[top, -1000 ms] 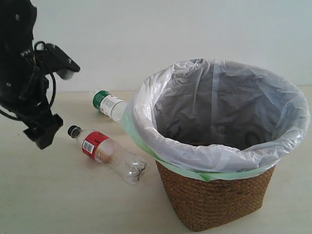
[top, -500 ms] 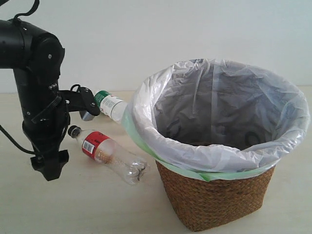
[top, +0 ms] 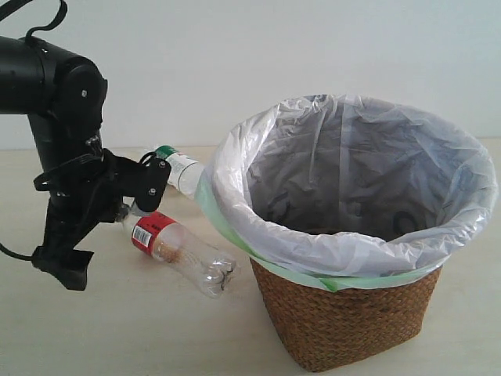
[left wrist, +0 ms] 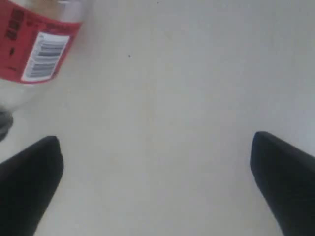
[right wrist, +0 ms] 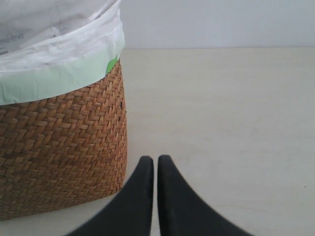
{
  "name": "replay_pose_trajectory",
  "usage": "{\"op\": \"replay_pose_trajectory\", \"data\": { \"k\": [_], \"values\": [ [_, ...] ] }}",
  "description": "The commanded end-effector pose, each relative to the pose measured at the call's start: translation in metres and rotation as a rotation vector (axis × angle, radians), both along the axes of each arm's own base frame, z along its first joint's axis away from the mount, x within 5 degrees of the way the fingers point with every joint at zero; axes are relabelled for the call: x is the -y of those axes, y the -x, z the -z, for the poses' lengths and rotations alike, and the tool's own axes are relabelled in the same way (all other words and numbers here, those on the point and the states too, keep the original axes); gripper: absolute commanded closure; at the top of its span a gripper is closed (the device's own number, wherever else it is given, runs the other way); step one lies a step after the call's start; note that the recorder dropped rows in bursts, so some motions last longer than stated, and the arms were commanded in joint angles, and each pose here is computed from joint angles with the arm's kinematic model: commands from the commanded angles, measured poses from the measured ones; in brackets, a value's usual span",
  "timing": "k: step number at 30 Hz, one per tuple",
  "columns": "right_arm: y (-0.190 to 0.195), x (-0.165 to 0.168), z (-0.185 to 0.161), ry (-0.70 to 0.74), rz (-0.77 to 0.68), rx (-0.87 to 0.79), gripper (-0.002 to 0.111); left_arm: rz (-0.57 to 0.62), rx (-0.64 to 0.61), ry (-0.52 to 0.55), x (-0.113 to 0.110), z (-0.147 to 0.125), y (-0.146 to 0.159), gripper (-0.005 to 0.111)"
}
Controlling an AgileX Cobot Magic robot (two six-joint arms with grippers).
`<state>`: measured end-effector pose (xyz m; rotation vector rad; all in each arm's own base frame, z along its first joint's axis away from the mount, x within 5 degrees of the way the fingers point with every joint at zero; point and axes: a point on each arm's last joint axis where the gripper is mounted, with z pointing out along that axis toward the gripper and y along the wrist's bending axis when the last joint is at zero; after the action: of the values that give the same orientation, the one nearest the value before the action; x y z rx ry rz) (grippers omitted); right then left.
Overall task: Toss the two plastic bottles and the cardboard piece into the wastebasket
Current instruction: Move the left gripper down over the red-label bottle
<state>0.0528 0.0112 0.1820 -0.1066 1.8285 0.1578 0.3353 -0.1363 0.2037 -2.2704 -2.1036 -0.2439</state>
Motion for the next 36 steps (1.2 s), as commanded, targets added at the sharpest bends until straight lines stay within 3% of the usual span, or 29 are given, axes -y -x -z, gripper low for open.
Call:
{"op": "replay_pose_trajectory", "data": {
  "k": [1, 6, 10, 16, 23, 36],
  "values": [
    [0.0, 0.001, -0.001, 0.009, 0.007, 0.015, 0.108, 0.144, 0.067, 0.056, 0.008, 0.0, -0.006, 0.011],
    [0.0, 0.001, -0.001, 0.009, 0.007, 0.015, 0.108, 0.213, 0.186, 0.15, 0.018, -0.002, -0.016, 0.011],
    [0.0, 0.001, -0.001, 0.009, 0.007, 0.015, 0.108, 0.21, 0.199, 0.163, 0.019, -0.003, -0.017, 0.011],
    [0.0, 0.001, -0.001, 0.009, 0.007, 0.015, 0.108, 0.172, 0.151, 0.198, 0.021, -0.002, -0.013, 0.011],
    [0.0, 0.001, -0.001, 0.009, 0.007, 0.015, 0.108, -0.033, 0.141, 0.263, 0.024, -0.002, -0.012, 0.011],
    [0.0, 0.001, -0.001, 0.009, 0.007, 0.015, 0.108, -0.061, 0.132, 0.286, 0.026, -0.002, -0.011, 0.011]
  ]
}}
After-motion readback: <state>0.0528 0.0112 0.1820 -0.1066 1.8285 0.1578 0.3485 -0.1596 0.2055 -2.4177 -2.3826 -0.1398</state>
